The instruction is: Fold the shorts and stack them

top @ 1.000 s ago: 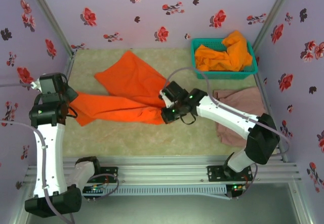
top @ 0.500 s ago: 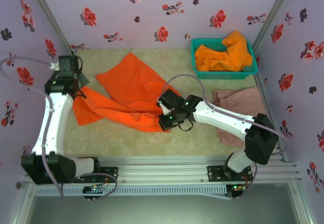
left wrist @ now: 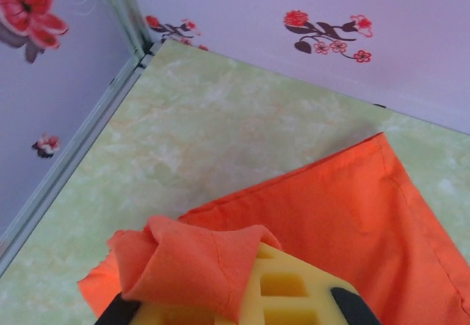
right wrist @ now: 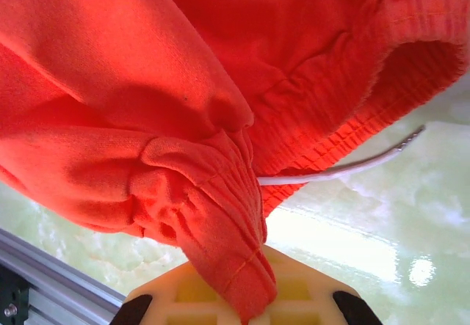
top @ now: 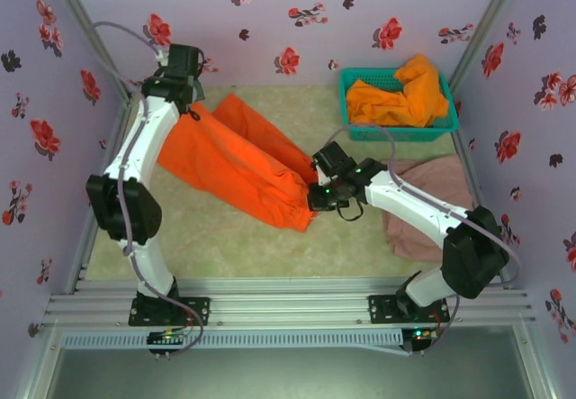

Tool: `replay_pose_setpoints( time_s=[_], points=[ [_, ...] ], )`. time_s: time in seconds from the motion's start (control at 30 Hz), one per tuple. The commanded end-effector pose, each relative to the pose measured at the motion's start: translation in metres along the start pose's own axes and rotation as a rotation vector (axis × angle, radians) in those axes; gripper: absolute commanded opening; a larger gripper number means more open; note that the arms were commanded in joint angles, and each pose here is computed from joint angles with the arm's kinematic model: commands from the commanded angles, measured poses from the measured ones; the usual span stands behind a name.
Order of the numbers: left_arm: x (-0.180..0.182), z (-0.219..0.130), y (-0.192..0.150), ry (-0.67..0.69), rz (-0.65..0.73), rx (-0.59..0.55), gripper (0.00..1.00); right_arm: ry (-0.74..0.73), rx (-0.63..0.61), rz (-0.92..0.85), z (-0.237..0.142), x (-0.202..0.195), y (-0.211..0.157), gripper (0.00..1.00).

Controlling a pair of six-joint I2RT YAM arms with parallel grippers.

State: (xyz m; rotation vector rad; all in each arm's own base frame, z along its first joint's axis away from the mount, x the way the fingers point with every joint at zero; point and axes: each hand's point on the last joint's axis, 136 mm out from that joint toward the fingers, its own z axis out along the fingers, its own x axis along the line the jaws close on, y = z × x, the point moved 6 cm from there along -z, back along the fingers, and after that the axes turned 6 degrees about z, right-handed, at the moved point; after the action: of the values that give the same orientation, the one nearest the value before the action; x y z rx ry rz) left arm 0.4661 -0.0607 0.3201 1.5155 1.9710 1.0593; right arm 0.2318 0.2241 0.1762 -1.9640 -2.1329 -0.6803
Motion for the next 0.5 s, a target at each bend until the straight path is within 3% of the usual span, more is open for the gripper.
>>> replay_pose_setpoints(
  time_s=[0.0,0.47],
  points=[
    [-0.012,0.006,0.019,0.03,0.041,-0.056,0.0,-0.02,-0.017,0.048,-0.003,-0.013,0.003,0.0],
    [-0.064,0.09,0.002,0.042,0.105,0.023,0.04,-0.085,0.002,0.122,0.017,-0.046,0.025,0.02]
  ],
)
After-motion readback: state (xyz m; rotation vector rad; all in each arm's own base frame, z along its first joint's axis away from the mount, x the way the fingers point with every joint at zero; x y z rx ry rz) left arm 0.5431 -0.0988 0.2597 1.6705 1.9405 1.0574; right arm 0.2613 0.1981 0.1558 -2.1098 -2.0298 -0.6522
